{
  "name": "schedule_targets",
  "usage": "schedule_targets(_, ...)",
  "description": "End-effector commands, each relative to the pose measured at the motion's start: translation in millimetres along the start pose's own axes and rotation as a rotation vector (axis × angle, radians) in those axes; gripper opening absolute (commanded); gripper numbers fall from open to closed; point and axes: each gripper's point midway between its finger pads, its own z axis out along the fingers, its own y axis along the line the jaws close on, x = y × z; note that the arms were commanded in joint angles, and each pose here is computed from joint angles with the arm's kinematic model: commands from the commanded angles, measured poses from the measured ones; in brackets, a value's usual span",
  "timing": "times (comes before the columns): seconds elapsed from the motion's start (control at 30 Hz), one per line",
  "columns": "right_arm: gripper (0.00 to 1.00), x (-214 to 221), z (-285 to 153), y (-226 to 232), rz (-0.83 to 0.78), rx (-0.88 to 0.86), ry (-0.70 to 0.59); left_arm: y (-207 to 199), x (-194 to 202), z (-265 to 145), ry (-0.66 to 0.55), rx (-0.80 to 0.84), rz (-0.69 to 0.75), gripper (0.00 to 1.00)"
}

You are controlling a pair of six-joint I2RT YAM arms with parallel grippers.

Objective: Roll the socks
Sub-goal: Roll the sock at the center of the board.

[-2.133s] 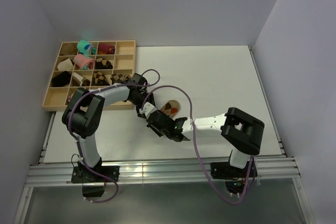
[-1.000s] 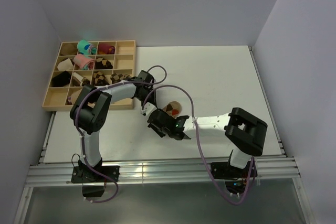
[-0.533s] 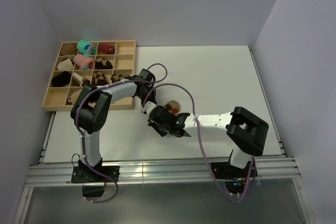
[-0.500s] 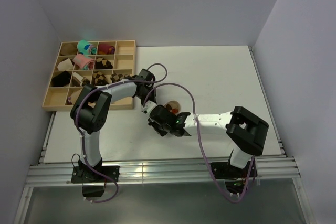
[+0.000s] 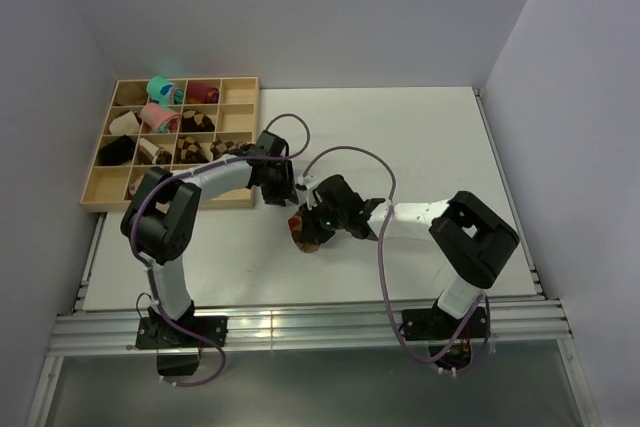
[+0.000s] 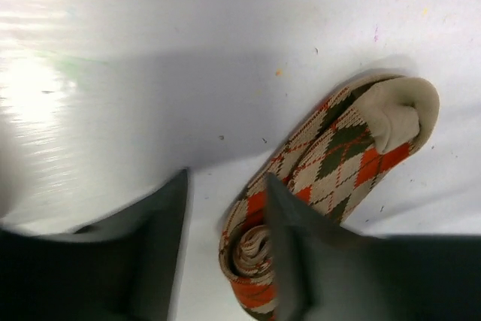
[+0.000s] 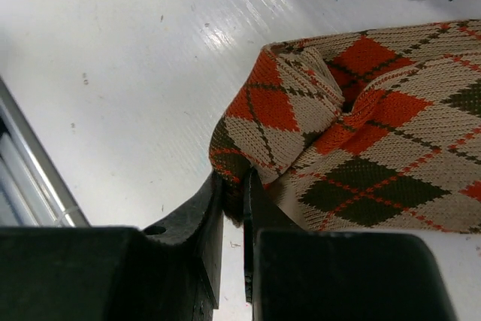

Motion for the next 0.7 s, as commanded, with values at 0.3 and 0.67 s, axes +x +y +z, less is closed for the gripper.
schedule_targets(0.3,0.00,35.4,6.9,-9.7,0.198,-0.156,0.098,-7.7,-37.2,-79.1,-0.240,0.020,-0.193,0.73)
schedule_targets(0.67,0.00,27.0,2.5,-9.8,0.178,-0.190,0.085,-34.7,41.6,-57.6,-0.088,0.137,-0.198,0.76)
